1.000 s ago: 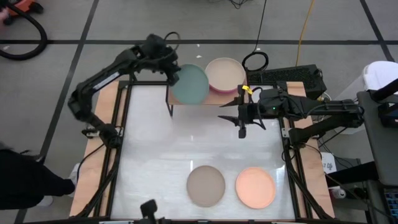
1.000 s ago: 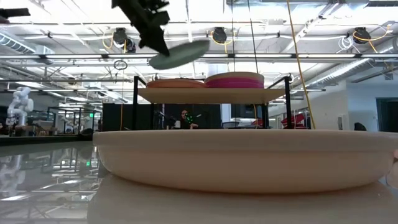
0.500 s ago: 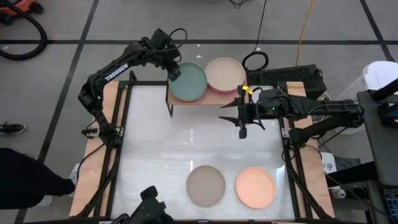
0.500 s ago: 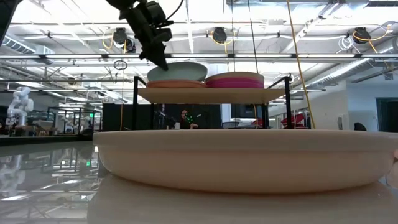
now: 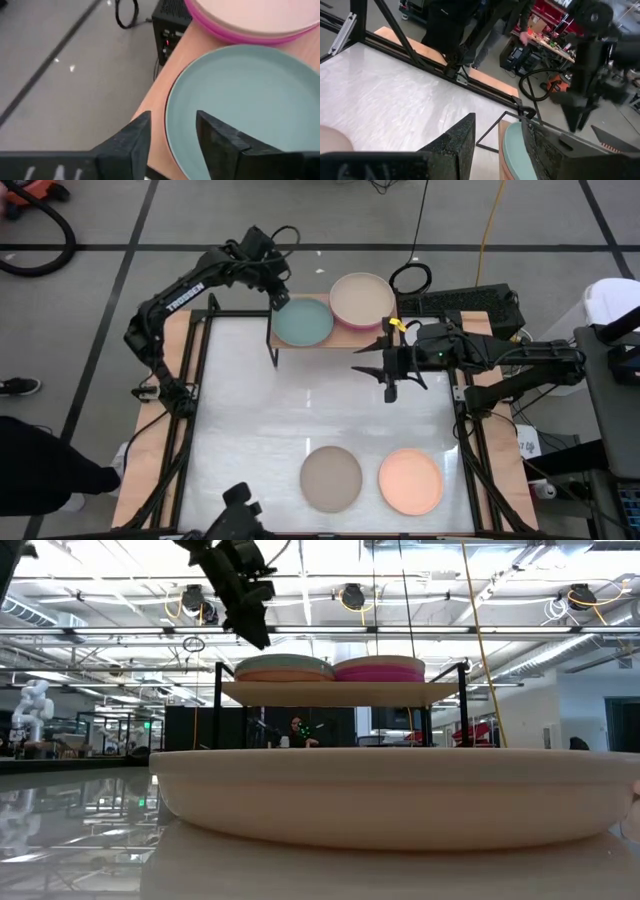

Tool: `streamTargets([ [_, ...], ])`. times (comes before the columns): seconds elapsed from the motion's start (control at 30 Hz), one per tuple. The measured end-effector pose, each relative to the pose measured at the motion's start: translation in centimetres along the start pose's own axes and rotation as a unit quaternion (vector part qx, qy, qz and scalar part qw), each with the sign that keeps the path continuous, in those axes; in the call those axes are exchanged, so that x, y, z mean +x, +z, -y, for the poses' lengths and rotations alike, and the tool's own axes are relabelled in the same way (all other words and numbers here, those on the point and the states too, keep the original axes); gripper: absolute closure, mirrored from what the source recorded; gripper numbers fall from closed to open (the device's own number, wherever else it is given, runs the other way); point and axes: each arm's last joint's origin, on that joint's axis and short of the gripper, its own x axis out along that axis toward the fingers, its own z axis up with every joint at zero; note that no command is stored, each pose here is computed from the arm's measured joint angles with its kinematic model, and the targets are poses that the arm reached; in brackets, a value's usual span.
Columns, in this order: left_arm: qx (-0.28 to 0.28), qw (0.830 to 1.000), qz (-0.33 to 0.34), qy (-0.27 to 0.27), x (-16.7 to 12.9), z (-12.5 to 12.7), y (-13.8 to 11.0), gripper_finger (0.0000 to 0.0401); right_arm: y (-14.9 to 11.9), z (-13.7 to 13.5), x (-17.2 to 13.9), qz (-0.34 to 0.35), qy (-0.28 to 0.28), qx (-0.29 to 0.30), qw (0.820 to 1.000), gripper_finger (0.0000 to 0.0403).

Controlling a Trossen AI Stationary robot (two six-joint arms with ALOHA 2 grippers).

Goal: Place and stack plates onto a shelf
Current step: Stack the light yellow plate on top of the green plate on the shelf

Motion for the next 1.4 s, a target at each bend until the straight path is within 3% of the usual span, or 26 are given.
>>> streamTargets([
  [0.13,0.000,0.998,0.054,-0.005,-3.5,0.6,0.3,0.0230,-0.6,-0.4,0.5,-0.030,0.014,0.006,0.999,0.0259],
  [0.27,0.025,0.983,0.154,-0.094,-7.6,2.7,0.6,0.0229,-2.4,-1.8,3.1,-0.111,0.052,0.013,0.992,0.0259],
  [0.47,0.057,0.960,0.257,-0.094,-11.8,6.3,-1.1,0.0229,-4.9,-5.2,6.5,-0.219,0.118,0.013,0.968,0.0259],
  [0.57,0.063,0.945,0.302,-0.112,-12.9,8.1,-3.1,0.0229,-6.3,-7.1,7.2,-0.295,0.151,0.023,0.943,0.0259],
  [0.73,0.063,0.921,0.347,-0.166,-11.8,11.0,-7.2,0.0229,-8.2,-9.7,6.6,-0.408,0.259,0.115,0.868,0.0259],
  [0.87,0.058,0.905,0.365,-0.212,-9.8,12.9,-10.4,0.0229,-10.4,-12.3,6.2,-0.450,0.321,0.189,0.812,0.0259],
  [1.1,0.053,0.890,0.385,-0.237,-7.2,14.7,-13.1,0.0229,-15.8,-17.0,5.0,-0.476,0.353,0.180,0.785,0.0259],
  [1.4,0.056,0.883,0.399,-0.239,-7.3,15.4,-13.2,0.0229,-19.8,-18.4,3.9,-0.503,0.325,0.199,0.776,0.0264],
])
